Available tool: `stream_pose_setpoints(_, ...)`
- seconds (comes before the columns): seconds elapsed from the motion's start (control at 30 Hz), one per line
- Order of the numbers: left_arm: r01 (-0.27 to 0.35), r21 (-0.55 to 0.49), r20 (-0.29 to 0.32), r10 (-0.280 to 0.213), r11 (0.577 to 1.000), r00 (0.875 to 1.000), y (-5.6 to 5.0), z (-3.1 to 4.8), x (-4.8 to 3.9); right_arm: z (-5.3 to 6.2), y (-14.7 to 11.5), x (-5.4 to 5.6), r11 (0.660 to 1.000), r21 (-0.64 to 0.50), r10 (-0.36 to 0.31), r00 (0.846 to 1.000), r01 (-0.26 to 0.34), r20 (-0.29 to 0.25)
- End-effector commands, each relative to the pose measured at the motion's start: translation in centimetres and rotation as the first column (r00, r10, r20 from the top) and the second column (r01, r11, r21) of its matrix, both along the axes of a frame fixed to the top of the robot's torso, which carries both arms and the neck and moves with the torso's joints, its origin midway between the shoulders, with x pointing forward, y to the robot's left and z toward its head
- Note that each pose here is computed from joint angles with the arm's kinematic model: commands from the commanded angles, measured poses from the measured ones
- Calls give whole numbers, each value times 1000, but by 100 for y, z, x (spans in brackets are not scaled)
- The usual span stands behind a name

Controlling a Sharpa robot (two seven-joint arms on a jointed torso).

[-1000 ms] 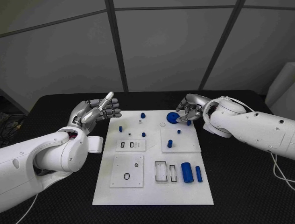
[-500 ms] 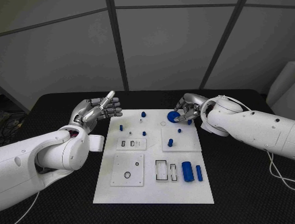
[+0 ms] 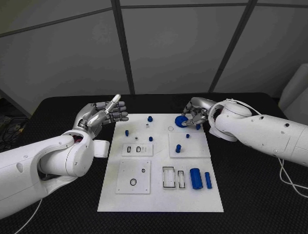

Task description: Assemble the parts on the task board

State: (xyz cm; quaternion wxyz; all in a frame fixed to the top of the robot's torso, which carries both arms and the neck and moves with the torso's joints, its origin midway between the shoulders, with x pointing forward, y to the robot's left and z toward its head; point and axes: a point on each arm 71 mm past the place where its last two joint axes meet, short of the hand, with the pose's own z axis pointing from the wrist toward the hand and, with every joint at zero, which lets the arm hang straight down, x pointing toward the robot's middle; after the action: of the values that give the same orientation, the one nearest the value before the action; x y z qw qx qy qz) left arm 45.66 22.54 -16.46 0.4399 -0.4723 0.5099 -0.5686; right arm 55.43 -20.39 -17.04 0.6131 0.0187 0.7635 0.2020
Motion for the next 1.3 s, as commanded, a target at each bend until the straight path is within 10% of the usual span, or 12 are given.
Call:
stream_pose_setpoints(0.03,16,-1,9,-16,1000,1000,-17,14,2,-4,21,9,999,-39,13,1000,-13,-1)
stream_pose_setpoints(0.53,17,-1,6,-17,1000,1000,-16,11,3,-18,89,16,995,-91,29,1000,-28,4)
stream_pose_setpoints(1.3,16,0,3,-16,1000,1000,2,11,-1,277,486,-279,993,-8,119,957,-121,263)
